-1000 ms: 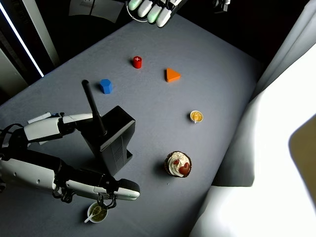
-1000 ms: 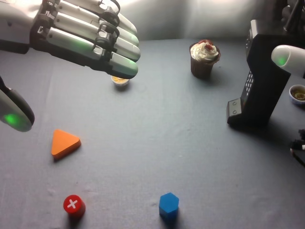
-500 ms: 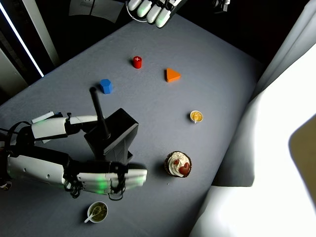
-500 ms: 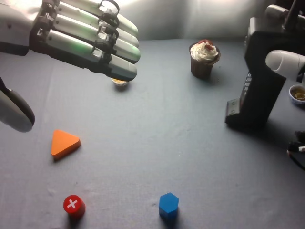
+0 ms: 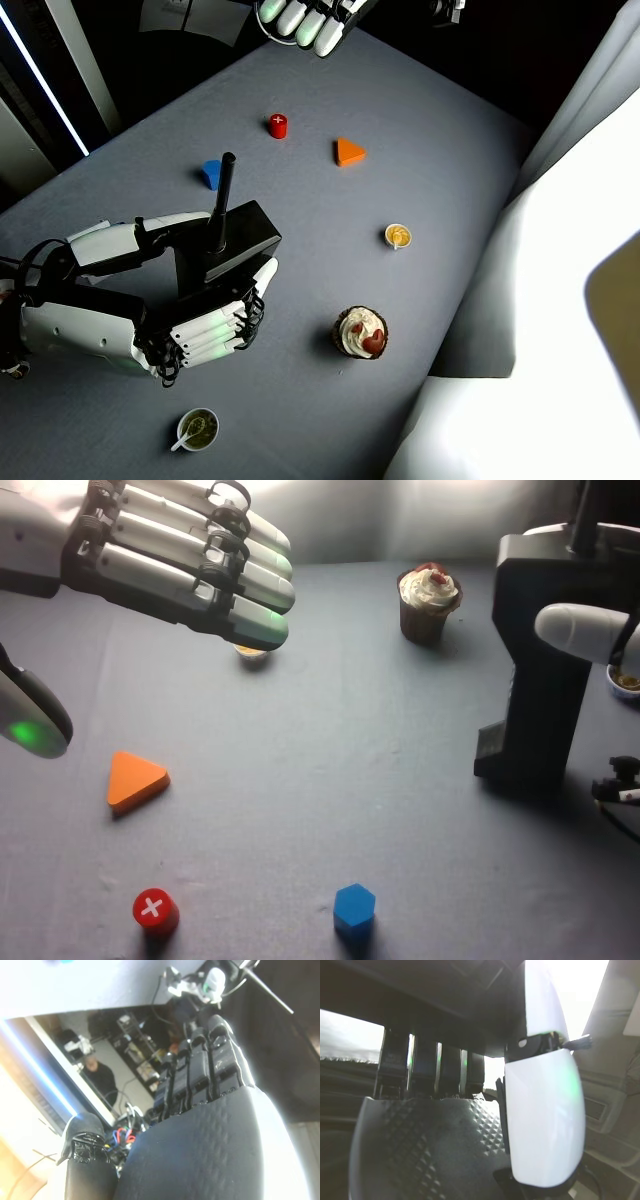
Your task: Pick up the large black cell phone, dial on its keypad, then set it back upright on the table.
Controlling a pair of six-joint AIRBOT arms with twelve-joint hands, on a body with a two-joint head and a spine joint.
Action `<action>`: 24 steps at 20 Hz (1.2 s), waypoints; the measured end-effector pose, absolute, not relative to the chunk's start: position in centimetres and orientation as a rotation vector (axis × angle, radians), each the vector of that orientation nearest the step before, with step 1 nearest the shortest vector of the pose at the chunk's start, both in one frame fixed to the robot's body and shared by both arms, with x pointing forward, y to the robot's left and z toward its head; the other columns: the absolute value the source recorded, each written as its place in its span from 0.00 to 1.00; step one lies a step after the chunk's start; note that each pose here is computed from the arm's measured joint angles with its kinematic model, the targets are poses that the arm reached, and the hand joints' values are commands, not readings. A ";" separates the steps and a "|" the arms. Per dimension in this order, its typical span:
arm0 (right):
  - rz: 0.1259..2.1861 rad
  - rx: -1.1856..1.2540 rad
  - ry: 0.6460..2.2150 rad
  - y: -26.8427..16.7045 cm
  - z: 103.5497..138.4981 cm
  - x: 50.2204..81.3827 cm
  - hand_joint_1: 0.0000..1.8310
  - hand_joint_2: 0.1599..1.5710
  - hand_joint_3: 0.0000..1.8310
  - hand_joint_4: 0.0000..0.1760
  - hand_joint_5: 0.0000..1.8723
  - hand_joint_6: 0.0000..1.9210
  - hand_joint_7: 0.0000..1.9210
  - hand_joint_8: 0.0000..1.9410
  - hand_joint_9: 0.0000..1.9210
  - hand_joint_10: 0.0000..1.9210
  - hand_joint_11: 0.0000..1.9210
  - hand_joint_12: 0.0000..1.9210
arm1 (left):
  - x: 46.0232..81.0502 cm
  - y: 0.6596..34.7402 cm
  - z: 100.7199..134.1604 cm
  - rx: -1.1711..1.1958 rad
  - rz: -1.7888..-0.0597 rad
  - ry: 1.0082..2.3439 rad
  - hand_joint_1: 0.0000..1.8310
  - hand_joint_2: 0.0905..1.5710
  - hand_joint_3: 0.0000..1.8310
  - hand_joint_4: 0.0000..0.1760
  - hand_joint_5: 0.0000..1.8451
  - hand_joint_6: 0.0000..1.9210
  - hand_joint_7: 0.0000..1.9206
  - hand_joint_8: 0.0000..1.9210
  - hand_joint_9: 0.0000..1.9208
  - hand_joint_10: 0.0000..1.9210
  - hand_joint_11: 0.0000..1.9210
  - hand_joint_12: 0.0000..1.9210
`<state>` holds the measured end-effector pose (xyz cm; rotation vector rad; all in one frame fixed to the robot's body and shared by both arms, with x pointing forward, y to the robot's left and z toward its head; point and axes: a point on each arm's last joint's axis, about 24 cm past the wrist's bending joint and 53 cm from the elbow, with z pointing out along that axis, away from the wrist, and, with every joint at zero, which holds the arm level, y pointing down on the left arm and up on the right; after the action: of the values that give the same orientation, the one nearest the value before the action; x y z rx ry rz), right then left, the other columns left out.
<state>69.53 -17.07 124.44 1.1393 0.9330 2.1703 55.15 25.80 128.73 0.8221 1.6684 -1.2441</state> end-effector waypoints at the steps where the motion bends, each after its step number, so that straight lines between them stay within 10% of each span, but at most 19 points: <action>1: 2.174 1.135 0.935 -16.9 124.7 69.6 0.81 0.67 0.00 0.00 0.56 0.32 0.49 0.51 0.47 0.61 0.41 0.85 | 55.1 25.7 128.7 0.825 -1.245 1.668 0.00 0.74 0.00 0.12 0.02 0.00 0.02 0.00 0.02 0.00 0.00 0.08; 7: 2.227 1.049 0.876 -17.0 130.2 70.2 0.75 0.69 0.00 0.00 0.50 0.48 0.48 0.55 0.46 0.69 0.42 0.72 | 55.3 26.4 128.4 0.812 -1.235 1.689 0.08 0.75 0.00 0.24 0.06 0.00 0.07 0.00 0.07 0.01 0.00 0.18; 10: 2.266 1.026 0.874 -15.8 131.8 69.9 0.75 0.68 0.00 0.00 0.51 0.47 0.49 0.54 0.48 0.66 0.43 0.69 | 55.0 25.9 127.7 0.825 -1.243 1.726 0.28 0.75 0.00 0.30 0.11 0.00 0.26 0.01 0.31 0.04 0.06 0.51; 11: 2.281 1.012 0.879 -15.2 132.5 69.8 0.81 0.68 0.00 0.00 0.51 0.43 0.48 0.53 0.48 0.60 0.40 0.84 | 54.8 25.8 127.7 0.821 -1.260 1.735 0.47 0.78 0.00 0.50 0.13 0.00 0.45 0.03 0.37 0.46 0.15 0.77; 12: 2.289 1.009 0.878 -15.0 132.9 69.7 0.81 0.68 0.00 0.00 0.50 0.44 0.47 0.54 0.47 0.60 0.40 0.86 | 54.9 25.8 127.6 0.820 -1.256 1.742 0.66 0.77 0.01 0.55 0.12 0.00 0.39 0.59 0.33 0.76 0.23 0.91; 13: 2.297 0.997 0.875 -14.7 133.5 69.6 0.81 0.68 0.00 0.00 0.50 0.45 0.47 0.53 0.47 0.60 0.41 0.85 | 55.1 26.0 127.3 0.821 -1.237 1.752 0.70 0.79 0.01 0.53 0.08 0.00 0.36 0.77 0.36 0.95 0.28 0.98; 21: 2.392 0.917 0.851 -12.5 138.1 67.9 0.75 0.68 0.00 0.00 0.49 0.49 0.48 0.54 0.49 0.66 0.43 0.66 | 58.0 26.9 127.3 0.717 -1.132 1.758 0.71 0.80 0.00 0.44 0.00 0.00 0.34 0.82 0.37 1.00 0.30 1.00; 24: 2.407 0.906 0.847 -12.2 139.2 67.7 0.81 0.68 0.00 0.00 0.51 0.44 0.47 0.52 0.49 0.60 0.40 0.85 | 59.5 27.1 127.2 0.681 -1.058 1.759 0.71 0.80 0.00 0.36 0.00 0.00 0.35 0.81 0.37 1.00 0.28 1.00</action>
<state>67.74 -12.20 139.17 0.9056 0.8465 2.4067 59.49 27.10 127.22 0.6808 1.7594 -1.0583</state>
